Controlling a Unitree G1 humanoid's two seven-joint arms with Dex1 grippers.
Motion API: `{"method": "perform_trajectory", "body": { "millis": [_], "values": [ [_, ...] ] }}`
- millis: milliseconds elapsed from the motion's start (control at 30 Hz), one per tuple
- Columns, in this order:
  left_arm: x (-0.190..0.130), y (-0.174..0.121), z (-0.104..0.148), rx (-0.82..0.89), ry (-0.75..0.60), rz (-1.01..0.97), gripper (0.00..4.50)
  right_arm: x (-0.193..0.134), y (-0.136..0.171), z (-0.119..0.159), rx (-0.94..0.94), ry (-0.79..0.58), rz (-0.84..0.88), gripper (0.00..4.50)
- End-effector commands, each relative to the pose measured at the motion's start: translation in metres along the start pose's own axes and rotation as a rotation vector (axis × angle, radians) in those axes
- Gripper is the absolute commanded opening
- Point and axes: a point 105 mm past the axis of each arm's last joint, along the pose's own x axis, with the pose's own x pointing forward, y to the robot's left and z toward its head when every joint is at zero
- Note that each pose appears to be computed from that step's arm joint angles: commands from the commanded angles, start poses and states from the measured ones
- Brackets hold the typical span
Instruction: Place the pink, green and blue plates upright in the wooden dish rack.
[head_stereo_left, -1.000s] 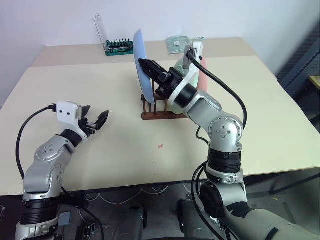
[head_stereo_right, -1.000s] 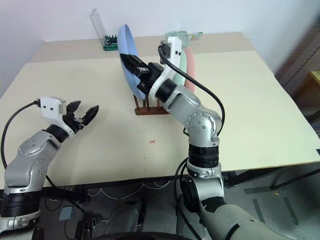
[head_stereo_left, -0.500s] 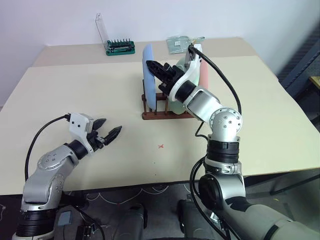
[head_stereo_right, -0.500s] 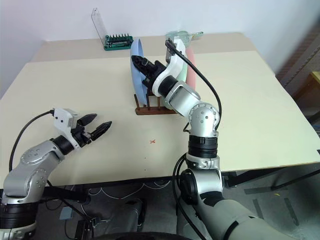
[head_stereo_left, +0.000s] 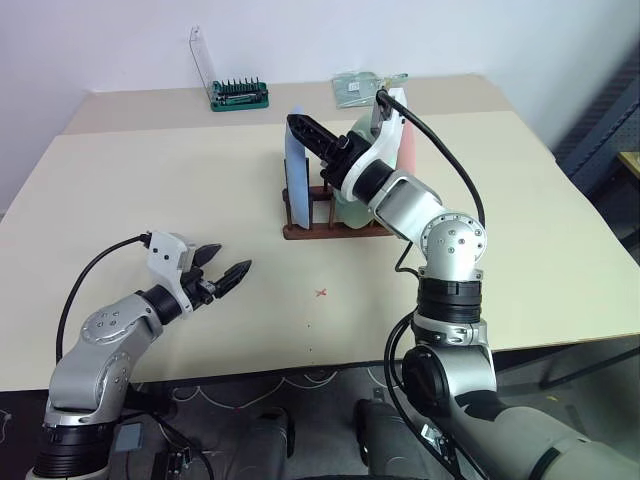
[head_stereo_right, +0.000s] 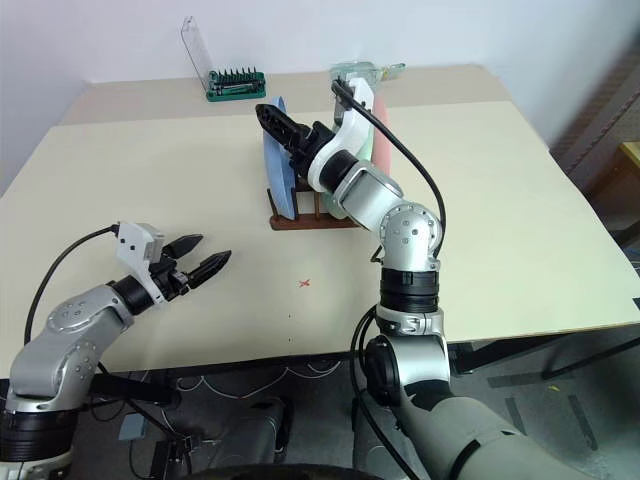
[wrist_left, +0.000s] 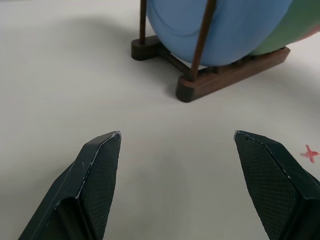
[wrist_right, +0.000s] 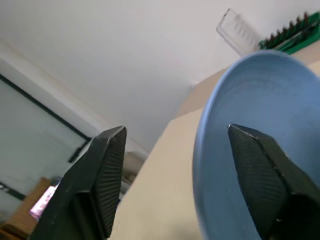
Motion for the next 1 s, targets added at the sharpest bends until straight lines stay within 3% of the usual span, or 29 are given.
{"method": "perform_trajectory", "body": {
  "millis": [33,167,300,400,567,733,1000],
  "values": [
    [0.0,-0.006,0.007,0.026,-0.026,-0.017,3.73,0.001,0.036,0.023,-0.195,-0.076,0.109,3.37],
    [0.001,-0.009,0.007,0.027,-0.029,-0.029,3.73,-0.01,0.064,0.046,-0.471,-0.142,0.216,3.37],
    [0.002,-0.016,0.006,0.038,-0.02,-0.063,3.73,-0.034,0.066,0.063,-0.758,-0.14,0.249,3.37],
    [0.006,-0.03,0.006,0.063,-0.008,-0.13,3.73,-0.064,0.051,0.065,-0.898,-0.042,0.249,2.49],
    [0.017,-0.055,0.008,0.079,-0.015,-0.243,3.73,-0.101,0.018,0.061,-1.083,0.159,0.17,0.01],
    [0.034,-0.068,0.011,0.068,-0.033,-0.31,3.73,-0.128,-0.028,0.051,-1.264,0.375,0.003,0.01],
    [0.036,-0.071,0.011,0.068,-0.036,-0.324,3.73,-0.129,-0.051,0.043,-1.322,0.442,-0.064,0.01]
  ]
}}
